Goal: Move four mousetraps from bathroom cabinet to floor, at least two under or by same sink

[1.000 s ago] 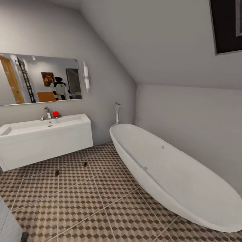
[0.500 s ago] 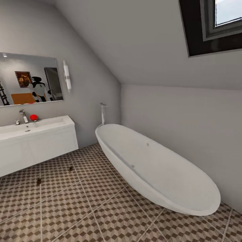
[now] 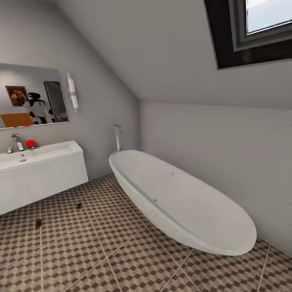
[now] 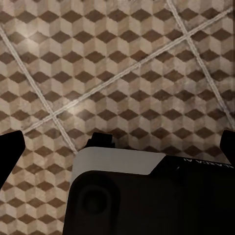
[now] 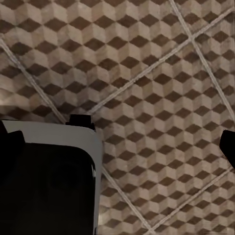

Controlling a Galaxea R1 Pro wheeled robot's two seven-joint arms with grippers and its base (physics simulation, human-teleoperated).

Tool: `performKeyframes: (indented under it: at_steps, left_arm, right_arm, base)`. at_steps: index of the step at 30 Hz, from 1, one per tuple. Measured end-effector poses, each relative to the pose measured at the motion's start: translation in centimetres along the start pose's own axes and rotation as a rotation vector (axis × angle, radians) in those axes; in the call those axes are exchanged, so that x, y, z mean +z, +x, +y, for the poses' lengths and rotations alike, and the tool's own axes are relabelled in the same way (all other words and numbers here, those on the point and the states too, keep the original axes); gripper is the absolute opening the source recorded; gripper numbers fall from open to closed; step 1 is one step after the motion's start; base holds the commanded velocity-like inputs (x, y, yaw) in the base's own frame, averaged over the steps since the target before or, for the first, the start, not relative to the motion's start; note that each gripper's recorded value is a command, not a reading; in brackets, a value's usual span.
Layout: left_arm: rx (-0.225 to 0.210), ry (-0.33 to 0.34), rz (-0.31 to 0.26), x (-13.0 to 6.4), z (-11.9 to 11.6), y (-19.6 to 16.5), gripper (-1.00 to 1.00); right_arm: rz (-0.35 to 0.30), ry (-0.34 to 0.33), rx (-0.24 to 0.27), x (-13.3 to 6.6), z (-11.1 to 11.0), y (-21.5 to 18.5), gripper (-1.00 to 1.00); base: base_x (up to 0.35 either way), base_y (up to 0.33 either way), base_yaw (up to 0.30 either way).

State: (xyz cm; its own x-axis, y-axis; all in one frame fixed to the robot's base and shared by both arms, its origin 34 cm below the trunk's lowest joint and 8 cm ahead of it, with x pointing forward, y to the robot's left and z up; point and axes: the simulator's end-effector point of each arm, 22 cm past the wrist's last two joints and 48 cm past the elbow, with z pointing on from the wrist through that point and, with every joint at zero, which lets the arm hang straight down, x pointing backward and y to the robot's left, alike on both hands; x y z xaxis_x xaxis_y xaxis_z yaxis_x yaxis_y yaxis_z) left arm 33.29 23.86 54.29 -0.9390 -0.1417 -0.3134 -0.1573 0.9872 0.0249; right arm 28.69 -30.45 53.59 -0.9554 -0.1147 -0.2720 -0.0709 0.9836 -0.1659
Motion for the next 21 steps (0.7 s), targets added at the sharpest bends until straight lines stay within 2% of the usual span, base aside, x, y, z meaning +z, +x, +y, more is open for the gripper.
performKeyframes:
  at_steps: [21]
  left_arm:
    - [-0.001,0.001,-0.01,-0.08,-0.05,-0.4,1.0]
  right_arm:
    - [0.008,-0.004,0.018,-0.21,0.44,0.85,1.0]
  base:
    - [0.0,0.0,-0.272]
